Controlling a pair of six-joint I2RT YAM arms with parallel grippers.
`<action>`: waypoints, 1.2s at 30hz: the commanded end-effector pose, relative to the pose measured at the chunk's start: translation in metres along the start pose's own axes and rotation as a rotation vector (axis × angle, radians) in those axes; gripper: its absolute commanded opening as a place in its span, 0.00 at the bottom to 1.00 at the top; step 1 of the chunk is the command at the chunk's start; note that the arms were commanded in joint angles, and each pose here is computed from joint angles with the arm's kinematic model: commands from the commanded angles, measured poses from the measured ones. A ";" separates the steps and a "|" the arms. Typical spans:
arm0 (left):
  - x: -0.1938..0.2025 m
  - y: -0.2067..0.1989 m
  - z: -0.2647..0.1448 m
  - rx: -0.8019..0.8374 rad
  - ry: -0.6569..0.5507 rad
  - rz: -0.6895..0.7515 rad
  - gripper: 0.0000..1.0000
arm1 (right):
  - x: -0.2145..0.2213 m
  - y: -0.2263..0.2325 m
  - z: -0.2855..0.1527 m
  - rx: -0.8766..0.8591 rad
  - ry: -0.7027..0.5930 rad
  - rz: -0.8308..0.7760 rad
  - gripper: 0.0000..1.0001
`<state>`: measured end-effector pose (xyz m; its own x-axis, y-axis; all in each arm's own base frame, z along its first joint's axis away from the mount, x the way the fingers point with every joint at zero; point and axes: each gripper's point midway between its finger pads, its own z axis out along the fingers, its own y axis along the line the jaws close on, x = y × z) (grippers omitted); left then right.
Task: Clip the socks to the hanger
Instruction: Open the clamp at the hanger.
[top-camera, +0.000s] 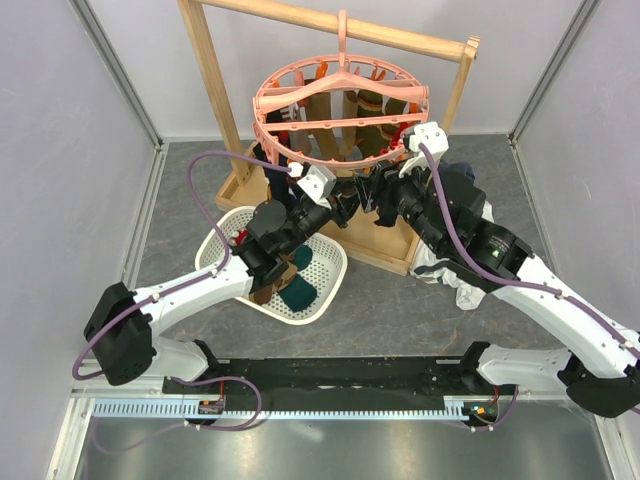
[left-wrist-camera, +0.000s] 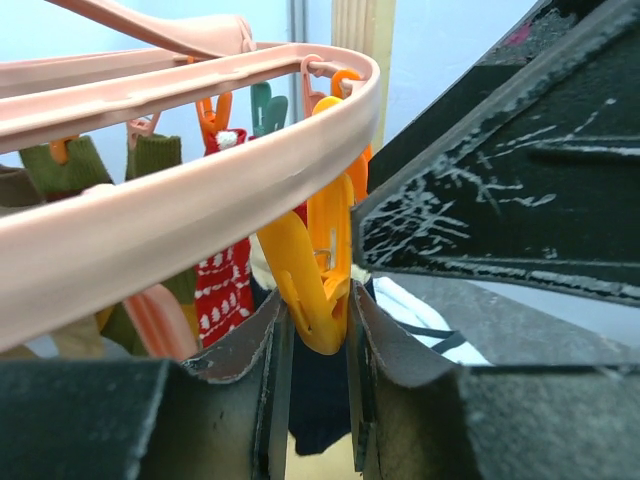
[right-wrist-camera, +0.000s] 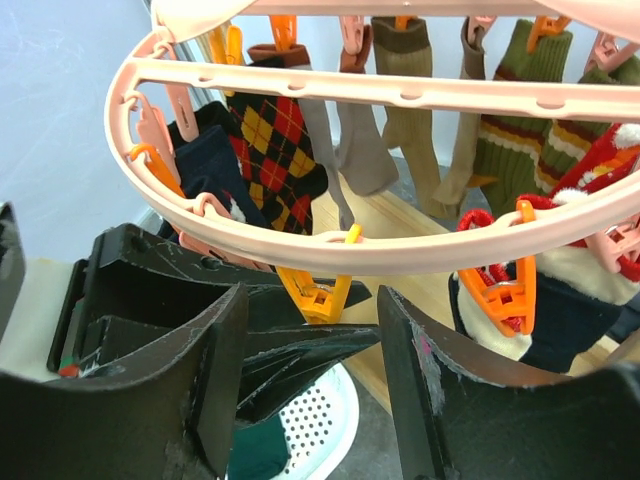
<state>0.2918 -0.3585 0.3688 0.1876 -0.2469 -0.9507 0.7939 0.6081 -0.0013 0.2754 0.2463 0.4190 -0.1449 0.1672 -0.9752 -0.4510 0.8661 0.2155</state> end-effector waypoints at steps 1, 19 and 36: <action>-0.013 0.003 0.005 -0.038 -0.020 0.113 0.02 | -0.010 -0.002 0.003 0.033 -0.016 0.012 0.61; -0.008 0.000 0.008 -0.046 -0.004 0.144 0.02 | -0.012 0.001 0.022 0.068 -0.022 0.026 0.42; -0.014 0.005 -0.012 -0.100 0.053 0.039 0.67 | -0.004 -0.006 0.016 0.081 -0.016 0.028 0.00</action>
<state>0.2985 -0.3566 0.3581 0.2221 -0.1415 -0.9647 0.7252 0.6853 0.0665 0.2976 0.2542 0.4029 -0.1795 0.1504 -0.9722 -0.3690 0.9058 0.2082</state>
